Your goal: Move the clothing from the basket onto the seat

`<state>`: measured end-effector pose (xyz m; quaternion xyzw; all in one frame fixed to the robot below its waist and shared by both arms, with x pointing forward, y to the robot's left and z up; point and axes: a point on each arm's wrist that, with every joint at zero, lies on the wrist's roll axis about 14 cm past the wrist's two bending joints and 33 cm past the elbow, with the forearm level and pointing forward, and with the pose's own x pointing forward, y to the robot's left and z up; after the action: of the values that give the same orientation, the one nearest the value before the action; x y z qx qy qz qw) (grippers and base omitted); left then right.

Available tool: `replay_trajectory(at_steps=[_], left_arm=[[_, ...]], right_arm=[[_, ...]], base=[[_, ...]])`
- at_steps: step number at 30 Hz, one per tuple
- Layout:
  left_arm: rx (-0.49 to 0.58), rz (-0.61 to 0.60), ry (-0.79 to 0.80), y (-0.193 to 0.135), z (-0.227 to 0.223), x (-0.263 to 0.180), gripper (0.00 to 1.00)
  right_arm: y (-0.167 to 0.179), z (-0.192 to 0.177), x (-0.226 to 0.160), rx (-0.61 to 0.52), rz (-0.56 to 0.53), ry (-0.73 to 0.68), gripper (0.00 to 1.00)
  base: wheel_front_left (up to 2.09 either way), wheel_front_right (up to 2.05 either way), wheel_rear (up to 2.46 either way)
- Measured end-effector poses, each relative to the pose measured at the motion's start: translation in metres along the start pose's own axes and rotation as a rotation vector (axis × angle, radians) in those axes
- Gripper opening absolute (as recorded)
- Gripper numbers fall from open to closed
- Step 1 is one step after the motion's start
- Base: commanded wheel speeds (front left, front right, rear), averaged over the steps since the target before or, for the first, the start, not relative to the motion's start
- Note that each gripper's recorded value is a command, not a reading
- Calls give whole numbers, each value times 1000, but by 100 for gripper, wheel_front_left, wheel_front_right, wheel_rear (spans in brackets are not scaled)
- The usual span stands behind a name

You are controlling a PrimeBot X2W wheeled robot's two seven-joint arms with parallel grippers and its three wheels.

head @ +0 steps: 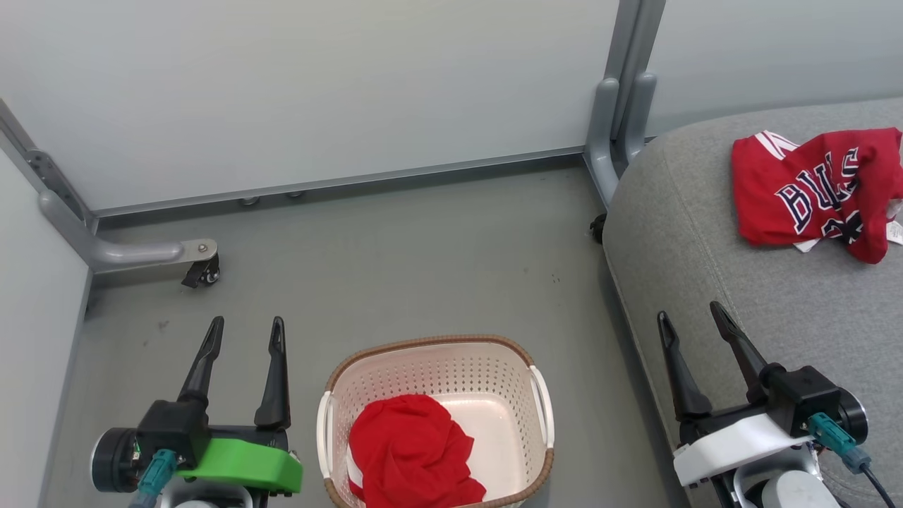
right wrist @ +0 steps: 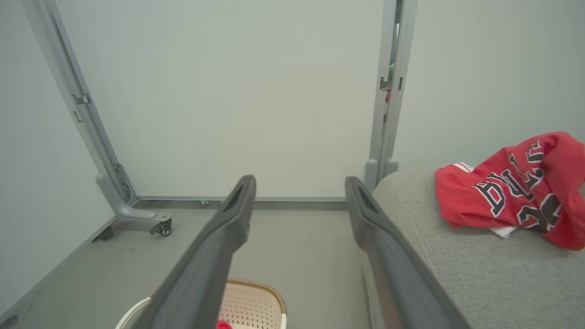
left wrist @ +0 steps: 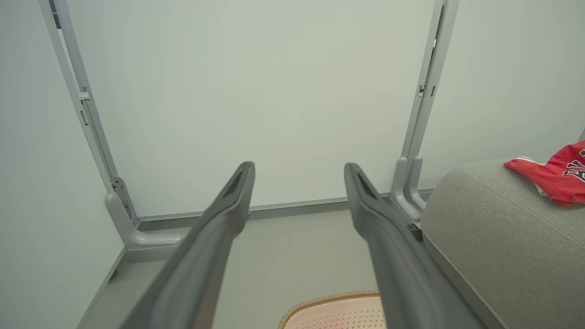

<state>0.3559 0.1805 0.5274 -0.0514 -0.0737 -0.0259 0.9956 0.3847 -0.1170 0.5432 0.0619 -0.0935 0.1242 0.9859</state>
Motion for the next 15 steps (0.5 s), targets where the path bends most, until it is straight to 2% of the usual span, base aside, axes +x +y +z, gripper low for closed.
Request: replay_trajectory(at_steps=[15], left_arm=[[3, 6, 8, 2, -3, 0, 100]], right_arm=[[0, -4, 0, 11, -1, 11, 100]], base=[[0, 0, 0]])
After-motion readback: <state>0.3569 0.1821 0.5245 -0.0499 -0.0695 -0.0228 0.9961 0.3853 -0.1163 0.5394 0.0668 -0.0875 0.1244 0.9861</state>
